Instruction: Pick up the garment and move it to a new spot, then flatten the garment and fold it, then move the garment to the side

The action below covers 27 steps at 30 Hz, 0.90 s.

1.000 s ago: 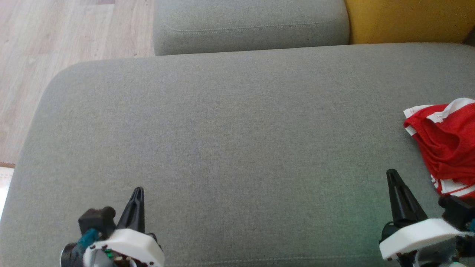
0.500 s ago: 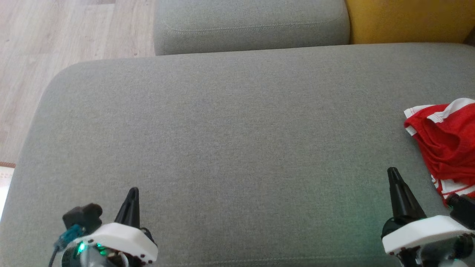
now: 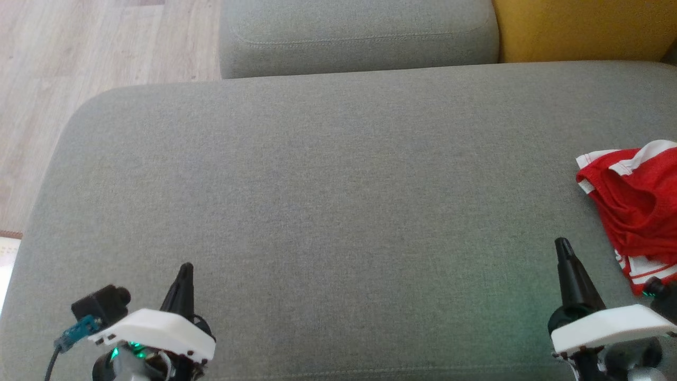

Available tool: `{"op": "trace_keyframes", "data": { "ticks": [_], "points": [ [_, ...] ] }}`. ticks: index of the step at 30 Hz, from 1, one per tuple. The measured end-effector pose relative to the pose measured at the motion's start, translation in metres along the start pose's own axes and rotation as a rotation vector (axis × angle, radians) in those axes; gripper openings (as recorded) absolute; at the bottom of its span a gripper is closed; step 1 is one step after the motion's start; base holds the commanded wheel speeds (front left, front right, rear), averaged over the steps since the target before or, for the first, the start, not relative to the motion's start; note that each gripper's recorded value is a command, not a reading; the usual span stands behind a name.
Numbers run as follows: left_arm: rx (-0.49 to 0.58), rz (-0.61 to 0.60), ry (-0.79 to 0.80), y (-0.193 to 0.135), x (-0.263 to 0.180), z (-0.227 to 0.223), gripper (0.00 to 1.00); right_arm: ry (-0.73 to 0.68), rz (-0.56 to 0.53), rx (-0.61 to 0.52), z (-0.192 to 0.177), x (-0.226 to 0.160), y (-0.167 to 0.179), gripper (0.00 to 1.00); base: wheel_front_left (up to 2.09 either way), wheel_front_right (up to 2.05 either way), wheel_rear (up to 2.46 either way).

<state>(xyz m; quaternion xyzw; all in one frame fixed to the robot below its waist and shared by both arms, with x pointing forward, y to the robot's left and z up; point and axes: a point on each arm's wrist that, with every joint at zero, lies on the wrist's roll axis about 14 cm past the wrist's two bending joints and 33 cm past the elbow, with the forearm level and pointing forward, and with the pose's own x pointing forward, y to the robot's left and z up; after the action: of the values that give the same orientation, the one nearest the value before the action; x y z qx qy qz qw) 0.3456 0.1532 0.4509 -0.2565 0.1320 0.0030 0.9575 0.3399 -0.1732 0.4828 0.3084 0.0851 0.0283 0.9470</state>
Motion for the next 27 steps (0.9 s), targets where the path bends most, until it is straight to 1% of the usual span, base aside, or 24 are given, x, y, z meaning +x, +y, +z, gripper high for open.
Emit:
{"op": "trace_keyframes", "data": {
  "ticks": [12, 13, 27],
  "points": [
    [-0.153, -0.002, 0.015, 0.002, 0.004, 0.002, 0.0, -0.014, 0.003, 0.14, 0.001, 0.005, -0.002, 0.0, 0.0, 0.0, 0.0],
    [-0.153, -0.002, 0.015, 0.002, 0.004, 0.002, 0.0, -0.014, 0.003, 0.14, 0.001, 0.005, -0.002, 0.0, 0.0, 0.0, 0.0],
    [-0.344, -0.003, 0.02, 0.007, 0.007, 0.005, 0.0, -0.034, 0.007, 0.315, 0.005, 0.011, -0.005, 0.0, 0.0, 0.0, 0.0]
  ]
}}
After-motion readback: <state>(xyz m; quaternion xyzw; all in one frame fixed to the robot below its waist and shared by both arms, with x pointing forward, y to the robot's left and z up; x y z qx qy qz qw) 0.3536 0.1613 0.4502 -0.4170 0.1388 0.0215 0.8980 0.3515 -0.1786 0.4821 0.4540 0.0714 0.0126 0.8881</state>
